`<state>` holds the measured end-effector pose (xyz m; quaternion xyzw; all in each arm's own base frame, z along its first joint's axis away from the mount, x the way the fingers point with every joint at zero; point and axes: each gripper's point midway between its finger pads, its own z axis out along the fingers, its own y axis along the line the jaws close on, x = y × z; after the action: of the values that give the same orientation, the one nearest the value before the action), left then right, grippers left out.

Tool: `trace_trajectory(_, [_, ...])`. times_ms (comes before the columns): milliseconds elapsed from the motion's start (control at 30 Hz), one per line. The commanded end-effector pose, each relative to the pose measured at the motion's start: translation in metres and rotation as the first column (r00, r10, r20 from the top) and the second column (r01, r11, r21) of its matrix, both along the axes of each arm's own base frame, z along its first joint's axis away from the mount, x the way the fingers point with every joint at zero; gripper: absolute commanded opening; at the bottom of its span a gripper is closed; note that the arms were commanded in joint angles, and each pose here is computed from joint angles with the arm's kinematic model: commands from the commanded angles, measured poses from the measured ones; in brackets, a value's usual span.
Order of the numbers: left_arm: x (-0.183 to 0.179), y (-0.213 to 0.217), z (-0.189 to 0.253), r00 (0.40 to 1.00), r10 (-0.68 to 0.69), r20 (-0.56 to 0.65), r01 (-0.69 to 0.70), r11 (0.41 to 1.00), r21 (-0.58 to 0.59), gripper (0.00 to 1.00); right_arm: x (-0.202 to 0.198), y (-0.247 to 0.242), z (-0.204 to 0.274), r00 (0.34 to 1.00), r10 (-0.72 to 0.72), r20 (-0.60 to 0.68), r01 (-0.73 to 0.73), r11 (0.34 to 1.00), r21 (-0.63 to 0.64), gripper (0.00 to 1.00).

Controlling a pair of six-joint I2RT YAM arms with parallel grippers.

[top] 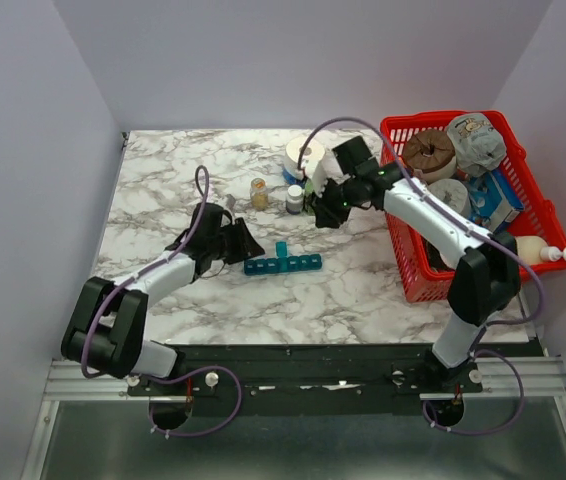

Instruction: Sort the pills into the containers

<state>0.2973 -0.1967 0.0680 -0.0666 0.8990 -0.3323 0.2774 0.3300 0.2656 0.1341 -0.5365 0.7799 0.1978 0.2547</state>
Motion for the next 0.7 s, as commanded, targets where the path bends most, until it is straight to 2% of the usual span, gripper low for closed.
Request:
trace_trajectory(0, [0.012,0.002,0.048,0.994,-0.004,0.107,0.006,1.0,-0.017,0.57,0.01,0.004,0.067,0.991,0.042,0.131,-0.058,0.992,0.116,0.51])
trace_trajectory(33, [0.012,0.006,0.053,0.993,-0.003,0.115,0.005,1.0,-0.011,0.6,0.017,0.004,0.076,0.987,0.027,0.16,-0.046,0.992,0.12,0.71])
trace_trajectory(133, [0.02,0.029,0.087,0.972,0.021,0.234,-0.025,1.0,0.014,0.68,0.043,0.003,0.094,0.972,-0.05,0.23,0.021,0.992,0.126,0.93])
trace_trajectory(167, [0.018,0.037,0.11,0.95,0.029,0.311,-0.036,0.999,0.017,0.69,0.055,0.004,0.086,0.972,-0.078,0.222,0.054,0.992,0.111,0.94])
trace_trajectory(200, [0.02,0.047,0.125,0.922,0.011,0.386,-0.04,0.997,0.065,0.76,0.062,0.004,0.086,0.969,-0.106,0.222,0.084,0.991,0.106,0.94])
trace_trajectory(233, [0.021,0.062,0.133,0.907,0.046,0.42,-0.094,0.991,0.093,0.85,0.076,-0.002,0.084,0.955,-0.203,0.216,0.188,0.978,0.089,0.99])
trace_trajectory(267, [0.016,0.069,0.159,0.862,0.055,0.504,-0.116,0.989,0.09,0.96,0.088,-0.001,0.093,0.939,-0.254,0.232,0.237,0.967,0.099,0.99])
trace_trajectory(300, [0.012,0.073,0.164,0.845,0.053,0.532,-0.123,0.988,0.097,0.99,0.1,-0.002,0.079,0.932,-0.294,0.212,0.285,0.956,0.071,0.99])
trace_trajectory(367, [0.002,0.081,0.181,0.785,0.017,0.619,-0.131,0.982,0.139,0.99,0.118,-0.007,0.084,0.891,-0.396,0.221,0.392,0.918,0.066,1.0])
trace_trajectory(467, [-0.007,0.092,0.17,0.768,-0.031,0.64,-0.145,0.965,0.22,0.99,0.132,-0.01,0.063,0.87,-0.451,0.201,0.457,0.889,0.017,1.0])
trace_trajectory(600, [-0.013,0.1,0.139,0.805,-0.045,0.592,-0.15,0.949,0.276,0.99,0.141,-0.008,0.048,0.873,-0.451,0.186,0.461,0.887,-0.015,1.0])
trace_trajectory(667, [-0.015,0.101,0.137,0.811,-0.052,0.583,-0.148,0.946,0.289,0.99,0.148,-0.007,0.039,0.873,-0.453,0.182,0.465,0.885,-0.031,1.0])
